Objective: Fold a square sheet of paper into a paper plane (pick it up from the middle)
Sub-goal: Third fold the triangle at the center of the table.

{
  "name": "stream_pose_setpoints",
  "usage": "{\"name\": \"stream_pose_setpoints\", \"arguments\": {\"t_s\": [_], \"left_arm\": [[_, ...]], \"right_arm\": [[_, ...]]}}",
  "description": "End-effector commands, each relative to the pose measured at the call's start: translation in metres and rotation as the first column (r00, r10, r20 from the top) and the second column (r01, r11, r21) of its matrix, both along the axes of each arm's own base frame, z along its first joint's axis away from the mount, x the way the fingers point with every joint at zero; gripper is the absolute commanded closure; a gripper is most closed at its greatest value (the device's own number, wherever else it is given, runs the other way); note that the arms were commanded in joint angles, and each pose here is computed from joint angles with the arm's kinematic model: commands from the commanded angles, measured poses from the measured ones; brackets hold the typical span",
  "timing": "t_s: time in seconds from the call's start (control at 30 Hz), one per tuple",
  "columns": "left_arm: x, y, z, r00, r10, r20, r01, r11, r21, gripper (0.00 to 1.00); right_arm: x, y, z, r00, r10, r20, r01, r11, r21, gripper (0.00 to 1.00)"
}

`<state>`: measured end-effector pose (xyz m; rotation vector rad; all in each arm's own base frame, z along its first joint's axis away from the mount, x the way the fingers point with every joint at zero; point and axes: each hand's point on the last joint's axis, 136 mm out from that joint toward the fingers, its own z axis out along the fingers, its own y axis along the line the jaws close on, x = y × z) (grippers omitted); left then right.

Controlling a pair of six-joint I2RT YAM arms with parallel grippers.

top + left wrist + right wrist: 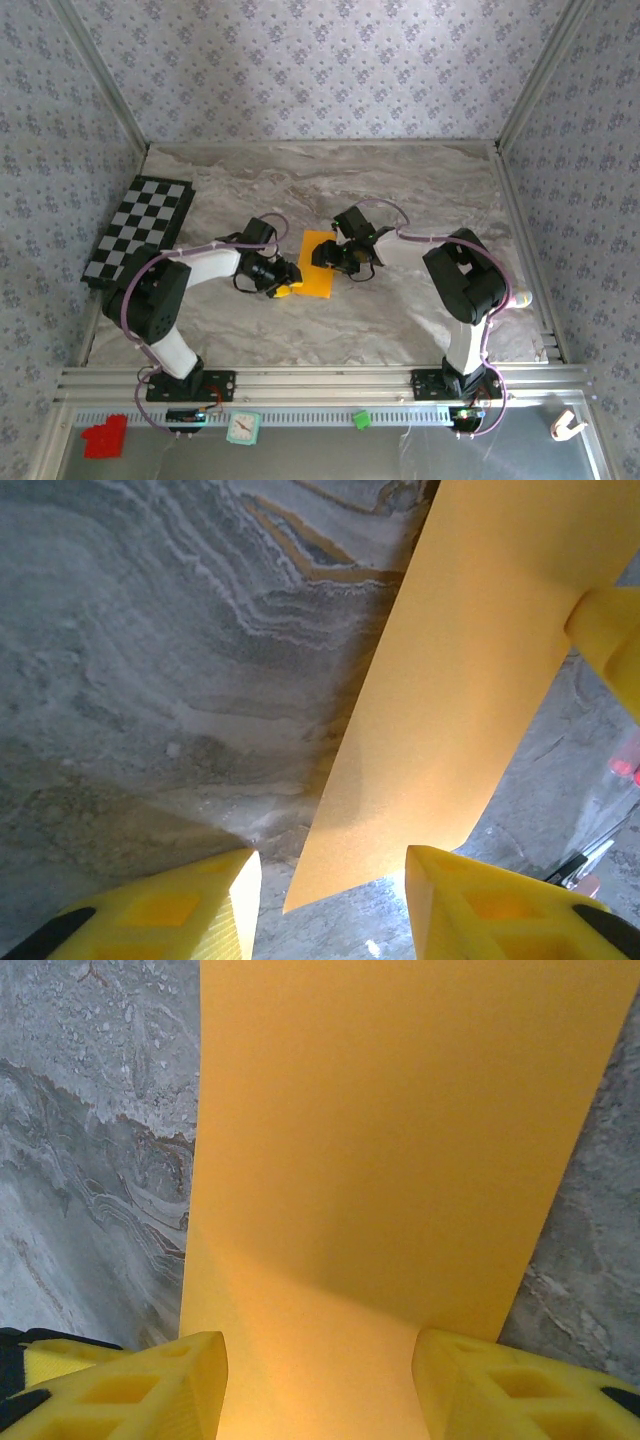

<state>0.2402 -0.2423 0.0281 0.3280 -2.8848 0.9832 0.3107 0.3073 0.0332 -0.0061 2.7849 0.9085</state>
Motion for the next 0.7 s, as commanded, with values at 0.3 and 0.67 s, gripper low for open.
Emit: {"name": "stream_pose_setpoints", "arguments": {"t_s": [0.3,0.67], "left_arm": [[0.012,-0.025,0.024,0.998,-0.032,0.054,0.039,0.990,-0.135,0.59],[0.035,-0.025,0.020,0.998,-0.002,0.067,0.012,0.990,-0.137,0.67]], "right_arm": [[-0.014,-0.022,-0.031,0.997,-0.029,-0.077,0.021,0.995,-0.095,0.45],[-0.015,-0.025,-0.030,0.997,-0.032,-0.073,0.025,0.996,-0.091,0.46]]}}
